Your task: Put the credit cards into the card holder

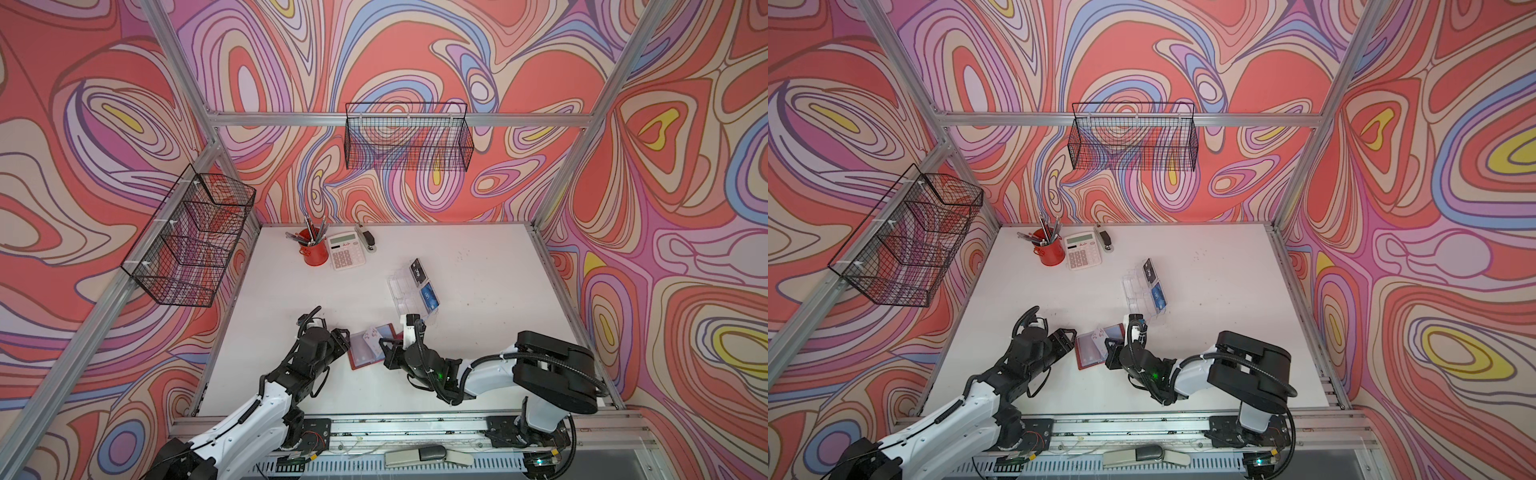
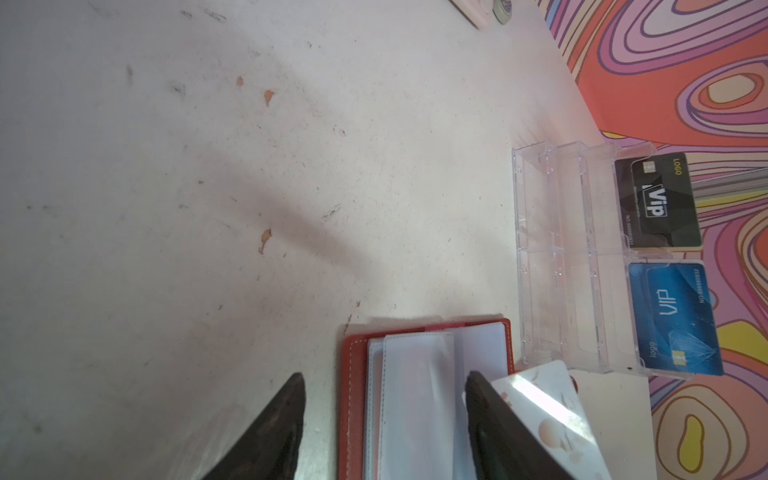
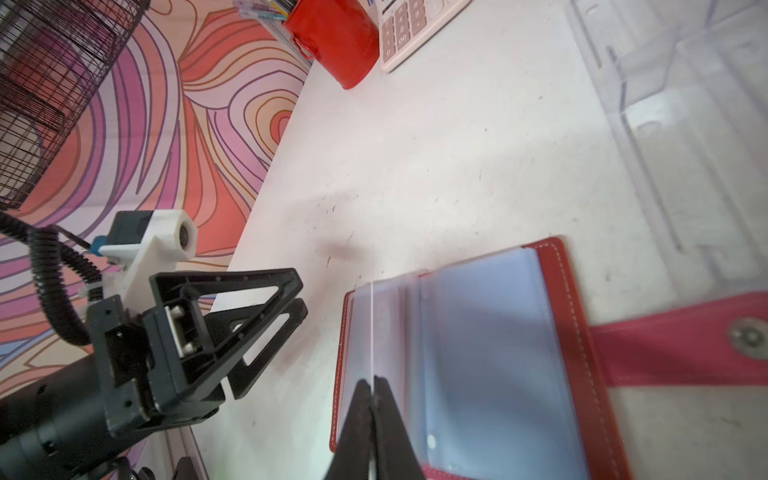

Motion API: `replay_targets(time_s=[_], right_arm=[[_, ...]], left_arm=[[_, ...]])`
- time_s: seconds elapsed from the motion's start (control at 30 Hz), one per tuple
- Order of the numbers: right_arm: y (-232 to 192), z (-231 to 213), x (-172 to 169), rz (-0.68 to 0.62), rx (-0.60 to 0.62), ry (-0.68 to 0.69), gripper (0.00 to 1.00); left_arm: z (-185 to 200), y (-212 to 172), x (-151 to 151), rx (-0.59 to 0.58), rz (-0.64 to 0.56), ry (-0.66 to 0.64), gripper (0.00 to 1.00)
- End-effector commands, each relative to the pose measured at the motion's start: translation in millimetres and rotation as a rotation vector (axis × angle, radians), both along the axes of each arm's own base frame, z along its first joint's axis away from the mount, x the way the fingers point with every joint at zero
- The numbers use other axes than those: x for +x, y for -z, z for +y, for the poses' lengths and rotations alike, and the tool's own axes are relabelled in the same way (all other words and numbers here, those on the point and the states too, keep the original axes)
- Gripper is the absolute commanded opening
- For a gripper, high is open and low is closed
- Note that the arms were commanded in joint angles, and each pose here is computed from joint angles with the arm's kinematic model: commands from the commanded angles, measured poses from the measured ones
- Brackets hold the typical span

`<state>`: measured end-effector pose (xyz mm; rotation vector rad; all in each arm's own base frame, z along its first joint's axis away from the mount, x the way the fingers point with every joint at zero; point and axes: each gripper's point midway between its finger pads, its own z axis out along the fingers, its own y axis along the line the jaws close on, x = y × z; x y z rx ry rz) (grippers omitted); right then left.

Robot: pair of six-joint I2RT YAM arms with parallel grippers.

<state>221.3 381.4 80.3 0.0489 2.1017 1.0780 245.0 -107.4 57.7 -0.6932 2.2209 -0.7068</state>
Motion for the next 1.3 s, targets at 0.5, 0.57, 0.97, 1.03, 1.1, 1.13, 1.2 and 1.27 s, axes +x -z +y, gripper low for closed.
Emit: replay_targets(time_s=[0.5,0.57,0.97,1.03,1.1,1.13,1.2,1.27], right_arm=[[-6,-8,13,-0.013,0.092,0.115,0.0],[-4,-17,13,-0.008,0.094,0.144,0.0],[15,-19,13,0.013,0.11,0.154,0.0],[16,-15,13,0.014,0.111,0.145,0.0],[19,-14,13,0.016,0.105,0.147,0.0],[21,-14,14,0.017,0.104,0.148,0.0],[22,-13,13,0.019,0.104,0.146,0.0],[22,-13,13,0.018,0.106,0.141,0.0]], left_arm=[[-8,-11,2,-0.058,-0.05,0.025,0.41],[-9,-11,2,-0.057,-0.054,0.032,0.42],[-16,1,3,-0.065,-0.005,0.054,0.42],[-17,2,3,-0.063,0.001,0.059,0.42],[-17,2,2,-0.063,0.005,0.057,0.42],[-16,3,2,-0.063,0.007,0.055,0.42],[-17,4,2,-0.063,0.011,0.057,0.42],[-17,2,3,-0.064,0.008,0.058,0.42]])
